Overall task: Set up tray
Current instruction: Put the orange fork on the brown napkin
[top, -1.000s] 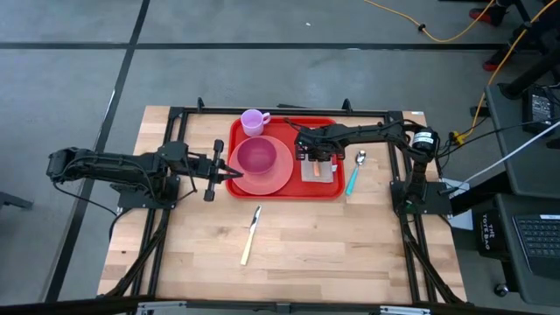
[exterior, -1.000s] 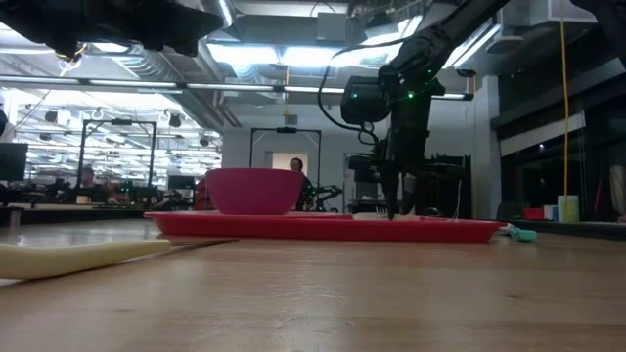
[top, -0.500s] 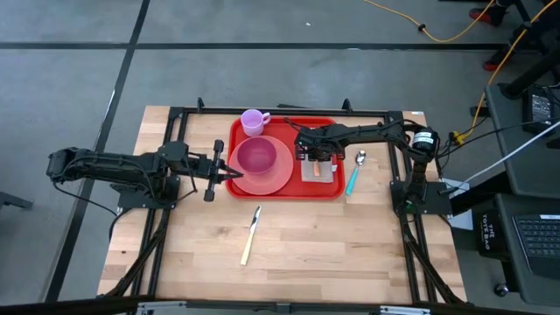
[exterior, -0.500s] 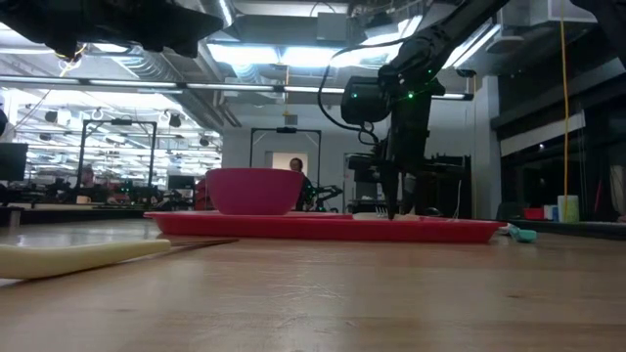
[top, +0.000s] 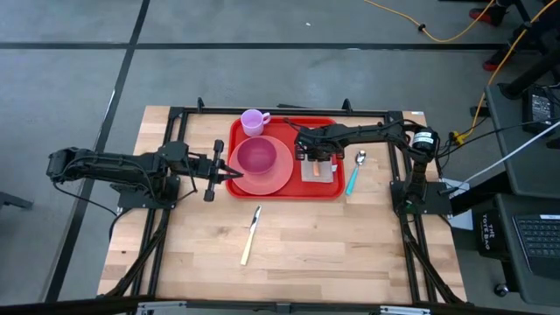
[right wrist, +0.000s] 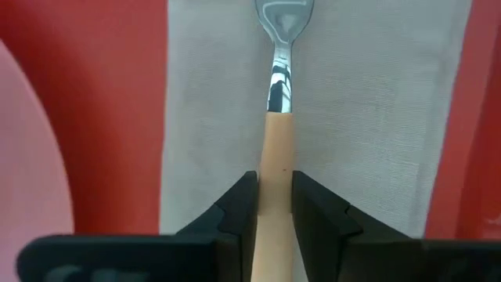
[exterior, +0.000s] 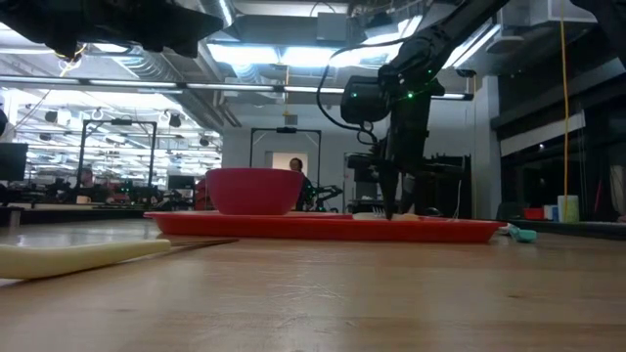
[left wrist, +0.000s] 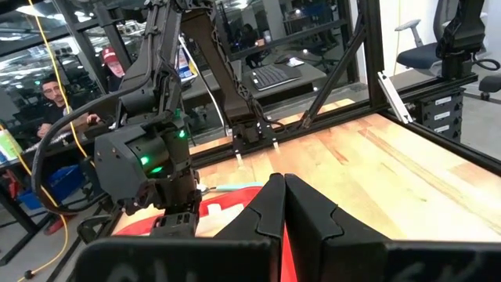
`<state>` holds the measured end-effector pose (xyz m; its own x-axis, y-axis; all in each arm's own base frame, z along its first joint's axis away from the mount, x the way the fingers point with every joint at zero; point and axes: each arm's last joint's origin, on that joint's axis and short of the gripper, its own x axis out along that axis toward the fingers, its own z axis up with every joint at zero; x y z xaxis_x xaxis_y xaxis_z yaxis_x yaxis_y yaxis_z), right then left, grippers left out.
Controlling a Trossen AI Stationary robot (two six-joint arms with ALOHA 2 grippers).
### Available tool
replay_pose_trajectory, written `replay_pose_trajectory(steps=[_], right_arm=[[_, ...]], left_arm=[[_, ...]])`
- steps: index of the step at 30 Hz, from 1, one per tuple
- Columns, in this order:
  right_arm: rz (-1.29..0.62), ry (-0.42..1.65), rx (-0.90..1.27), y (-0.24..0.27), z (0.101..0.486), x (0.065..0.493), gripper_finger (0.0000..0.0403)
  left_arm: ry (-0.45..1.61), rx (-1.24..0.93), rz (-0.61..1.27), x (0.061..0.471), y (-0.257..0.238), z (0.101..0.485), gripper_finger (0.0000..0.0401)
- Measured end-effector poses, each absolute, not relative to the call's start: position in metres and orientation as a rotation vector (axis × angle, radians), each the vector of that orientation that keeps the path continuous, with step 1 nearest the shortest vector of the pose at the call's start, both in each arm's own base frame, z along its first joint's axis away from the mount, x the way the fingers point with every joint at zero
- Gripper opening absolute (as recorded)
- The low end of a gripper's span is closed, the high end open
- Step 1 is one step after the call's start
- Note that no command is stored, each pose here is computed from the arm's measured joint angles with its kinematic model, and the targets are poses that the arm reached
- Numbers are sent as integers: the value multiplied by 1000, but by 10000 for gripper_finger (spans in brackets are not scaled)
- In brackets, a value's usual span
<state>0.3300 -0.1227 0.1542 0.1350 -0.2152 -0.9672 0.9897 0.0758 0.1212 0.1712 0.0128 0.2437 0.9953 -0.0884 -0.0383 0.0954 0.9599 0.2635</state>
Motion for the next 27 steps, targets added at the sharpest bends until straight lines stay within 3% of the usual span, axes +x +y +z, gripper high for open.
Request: replay_pose_trajectory(steps=[27], right_arm=[[-1174,987,1054,-122,154,329,79]], left_arm=[[38,264,-95,171,13,243,4]])
